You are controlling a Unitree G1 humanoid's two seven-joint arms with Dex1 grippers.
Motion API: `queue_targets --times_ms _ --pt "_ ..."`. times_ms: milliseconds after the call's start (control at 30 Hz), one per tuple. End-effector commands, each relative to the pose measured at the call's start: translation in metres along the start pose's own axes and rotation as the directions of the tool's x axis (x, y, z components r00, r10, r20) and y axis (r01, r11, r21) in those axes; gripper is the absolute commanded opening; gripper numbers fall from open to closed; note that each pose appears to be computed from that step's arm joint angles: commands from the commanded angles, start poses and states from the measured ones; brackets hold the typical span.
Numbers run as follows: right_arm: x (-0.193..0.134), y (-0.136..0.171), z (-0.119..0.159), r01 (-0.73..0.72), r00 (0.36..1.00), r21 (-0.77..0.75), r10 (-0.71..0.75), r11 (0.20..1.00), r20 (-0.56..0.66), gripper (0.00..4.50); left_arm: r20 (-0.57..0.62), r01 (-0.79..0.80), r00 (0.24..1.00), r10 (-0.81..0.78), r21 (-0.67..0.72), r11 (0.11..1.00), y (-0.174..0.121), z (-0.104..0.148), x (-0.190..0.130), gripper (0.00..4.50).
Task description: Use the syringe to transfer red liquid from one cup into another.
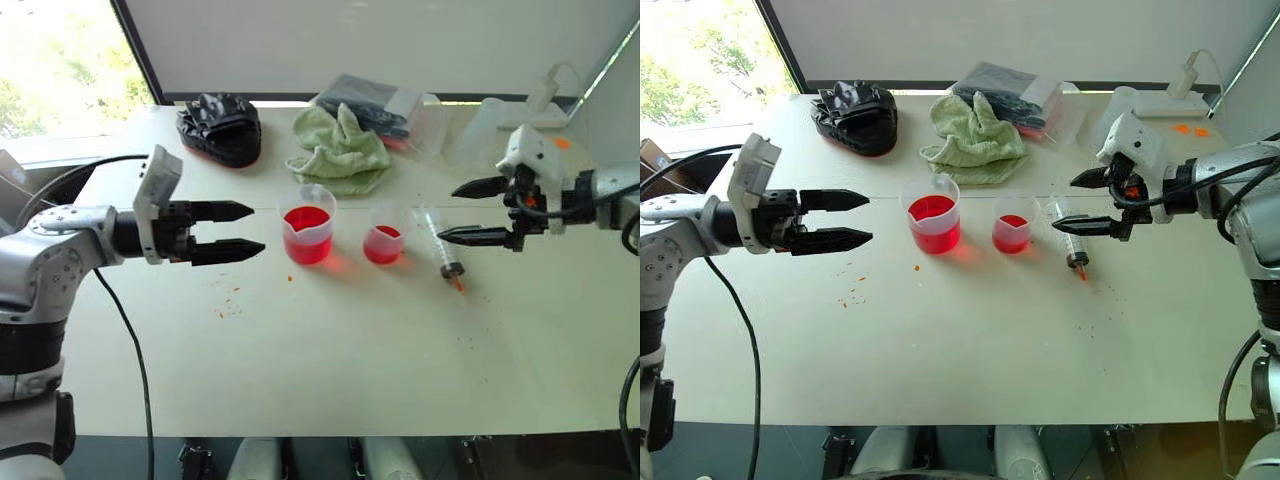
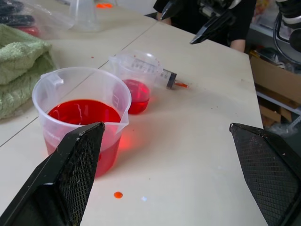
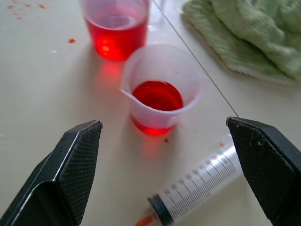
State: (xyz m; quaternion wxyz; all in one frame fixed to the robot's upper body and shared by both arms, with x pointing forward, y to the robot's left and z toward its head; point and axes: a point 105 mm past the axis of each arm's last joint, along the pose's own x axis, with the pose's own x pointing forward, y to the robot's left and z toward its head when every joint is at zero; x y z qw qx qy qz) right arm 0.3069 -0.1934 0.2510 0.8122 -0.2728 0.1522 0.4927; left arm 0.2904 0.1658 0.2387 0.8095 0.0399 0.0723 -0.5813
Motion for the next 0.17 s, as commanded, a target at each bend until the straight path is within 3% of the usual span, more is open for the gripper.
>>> queue_targets --times_ms 33,167 --pt "-0.0156 0.0047 0.0216 -0.013 0.998 -0.087 0.017 0.996 0.056 4.42 0.012 -0.017 1.000 0.017 0.064 0.998 0.0005 0.0129 -0.0103 4.50" --pt "-0.0155 0.0054 0.0222 -0.020 0.998 -0.110 0.026 0.994 0.057 4.42 0.002 -0.017 1.000 0.017 0.068 0.998 0.0003 0.0141 -0.0114 4.50"
